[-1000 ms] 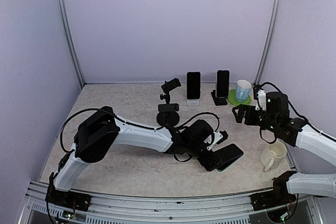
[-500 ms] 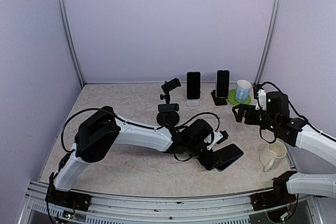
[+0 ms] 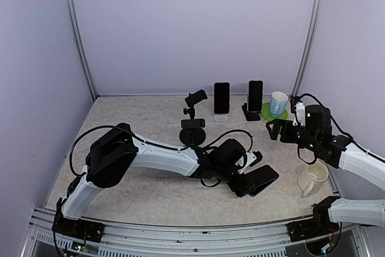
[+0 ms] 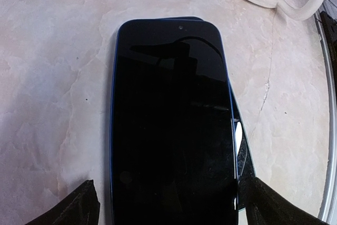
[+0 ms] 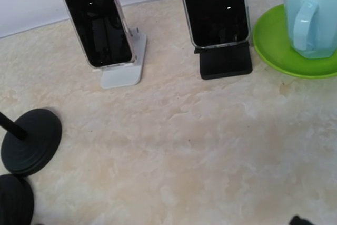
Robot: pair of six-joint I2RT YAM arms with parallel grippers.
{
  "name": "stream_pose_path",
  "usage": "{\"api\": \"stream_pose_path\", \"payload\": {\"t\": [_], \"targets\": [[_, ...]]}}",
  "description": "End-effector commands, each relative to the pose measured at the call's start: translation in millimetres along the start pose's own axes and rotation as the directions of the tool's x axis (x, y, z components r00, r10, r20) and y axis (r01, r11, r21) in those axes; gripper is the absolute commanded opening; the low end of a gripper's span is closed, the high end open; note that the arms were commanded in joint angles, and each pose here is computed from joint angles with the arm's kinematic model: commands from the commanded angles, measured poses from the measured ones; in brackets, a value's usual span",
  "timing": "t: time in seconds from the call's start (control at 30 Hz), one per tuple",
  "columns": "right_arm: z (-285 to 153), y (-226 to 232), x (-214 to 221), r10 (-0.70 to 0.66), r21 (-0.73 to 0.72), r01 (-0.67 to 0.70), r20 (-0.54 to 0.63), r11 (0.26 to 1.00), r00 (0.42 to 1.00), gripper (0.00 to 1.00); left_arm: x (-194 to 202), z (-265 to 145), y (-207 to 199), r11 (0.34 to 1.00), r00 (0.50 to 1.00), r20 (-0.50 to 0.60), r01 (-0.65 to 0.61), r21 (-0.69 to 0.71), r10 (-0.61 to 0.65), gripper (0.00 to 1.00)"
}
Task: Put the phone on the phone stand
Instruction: Pick up the phone from the phone.
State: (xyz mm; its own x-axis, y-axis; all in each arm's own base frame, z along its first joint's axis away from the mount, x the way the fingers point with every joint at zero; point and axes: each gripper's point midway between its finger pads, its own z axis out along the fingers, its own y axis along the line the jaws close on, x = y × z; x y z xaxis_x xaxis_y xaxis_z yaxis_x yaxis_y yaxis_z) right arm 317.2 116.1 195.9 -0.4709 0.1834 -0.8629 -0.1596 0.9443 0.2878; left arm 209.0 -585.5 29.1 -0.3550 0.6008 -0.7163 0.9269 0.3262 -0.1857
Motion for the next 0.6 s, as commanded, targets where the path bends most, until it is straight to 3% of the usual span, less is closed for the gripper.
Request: {"api": "stream_pose_path", "payload": {"t": [0.0, 0.17, 0.4, 0.57], "targets": [[0.5, -2.5, -0.3, 0.01, 0.0, -0.01, 0.011, 1.0, 1.0, 1.0, 52.3, 13.7, 10.4, 0.997, 0.988, -0.153, -0.007, -0.076, -0.005, 0.93], [-0.1, -2.5, -0.5, 0.011, -0.001, -0.011, 0.012, 1.0, 1.0, 1.0, 60.1, 11.6, 9.8, 0.997, 0.986, -0.167, -0.009, -0.076, -0.004, 0.9], [-5.2, 3.1, 1.1, 0.013, -0.032, -0.014, -0.006, 0.999, 1.0, 1.0, 64.8, 0.1, 7.1, 0.999, 0.988, -0.155, 0.015, -0.044, -0.022, 0.71], [-9.7, 7.1, 10.2, 0.017, -0.062, -0.02, -0.043, 0.998, 0.999, 1.0, 64.7, -10.7, 6.3, 0.998, 0.99, -0.136, 0.029, -0.05, -0.036, 0.7]]}}
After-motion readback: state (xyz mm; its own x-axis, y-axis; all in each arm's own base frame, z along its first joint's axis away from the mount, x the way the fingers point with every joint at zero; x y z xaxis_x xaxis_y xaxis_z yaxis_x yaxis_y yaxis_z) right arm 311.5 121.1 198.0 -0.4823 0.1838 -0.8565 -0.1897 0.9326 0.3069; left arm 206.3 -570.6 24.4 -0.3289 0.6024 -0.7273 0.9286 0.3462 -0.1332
